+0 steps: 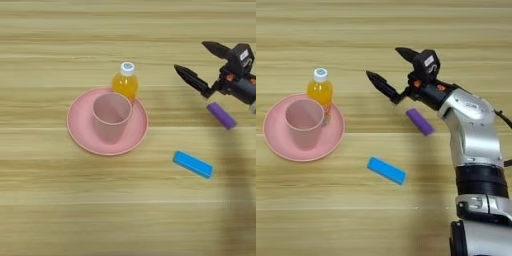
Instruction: Move the objects on the table
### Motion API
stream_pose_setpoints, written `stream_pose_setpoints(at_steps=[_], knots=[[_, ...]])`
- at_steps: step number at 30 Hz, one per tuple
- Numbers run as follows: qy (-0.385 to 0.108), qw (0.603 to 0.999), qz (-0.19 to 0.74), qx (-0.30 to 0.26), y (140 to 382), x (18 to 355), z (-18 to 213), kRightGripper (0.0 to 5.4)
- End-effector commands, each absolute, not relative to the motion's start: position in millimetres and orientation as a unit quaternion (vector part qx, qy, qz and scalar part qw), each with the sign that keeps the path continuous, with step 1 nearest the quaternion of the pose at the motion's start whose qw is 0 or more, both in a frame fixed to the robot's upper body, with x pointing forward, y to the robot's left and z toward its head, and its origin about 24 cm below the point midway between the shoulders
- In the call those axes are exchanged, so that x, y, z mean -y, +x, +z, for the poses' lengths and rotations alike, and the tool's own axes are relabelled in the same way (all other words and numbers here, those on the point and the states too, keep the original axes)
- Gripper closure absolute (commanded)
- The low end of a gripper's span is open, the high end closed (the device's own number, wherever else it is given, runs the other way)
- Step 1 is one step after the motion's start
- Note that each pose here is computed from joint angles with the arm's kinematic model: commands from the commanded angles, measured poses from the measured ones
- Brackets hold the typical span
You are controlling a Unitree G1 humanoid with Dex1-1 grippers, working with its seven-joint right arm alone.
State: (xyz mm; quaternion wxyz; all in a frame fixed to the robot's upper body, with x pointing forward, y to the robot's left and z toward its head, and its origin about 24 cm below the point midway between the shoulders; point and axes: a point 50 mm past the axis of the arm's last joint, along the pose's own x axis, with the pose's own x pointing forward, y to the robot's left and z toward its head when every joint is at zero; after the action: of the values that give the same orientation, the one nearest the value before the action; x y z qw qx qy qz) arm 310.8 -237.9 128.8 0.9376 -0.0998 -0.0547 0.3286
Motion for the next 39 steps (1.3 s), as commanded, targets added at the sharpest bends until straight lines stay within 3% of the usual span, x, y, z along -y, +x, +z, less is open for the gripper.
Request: stream_pose_setpoints(at_steps=[1, 21, 39], knots=[[-0.144, 0.940, 0.296, 0.092, 316, 255, 157, 0.03], [-0.152, 0.959, 0.238, -0.031, 318, 303, 106, 0.03], [-0.144, 0.965, 0.199, -0.087, 314, 324, 86, 0.03]])
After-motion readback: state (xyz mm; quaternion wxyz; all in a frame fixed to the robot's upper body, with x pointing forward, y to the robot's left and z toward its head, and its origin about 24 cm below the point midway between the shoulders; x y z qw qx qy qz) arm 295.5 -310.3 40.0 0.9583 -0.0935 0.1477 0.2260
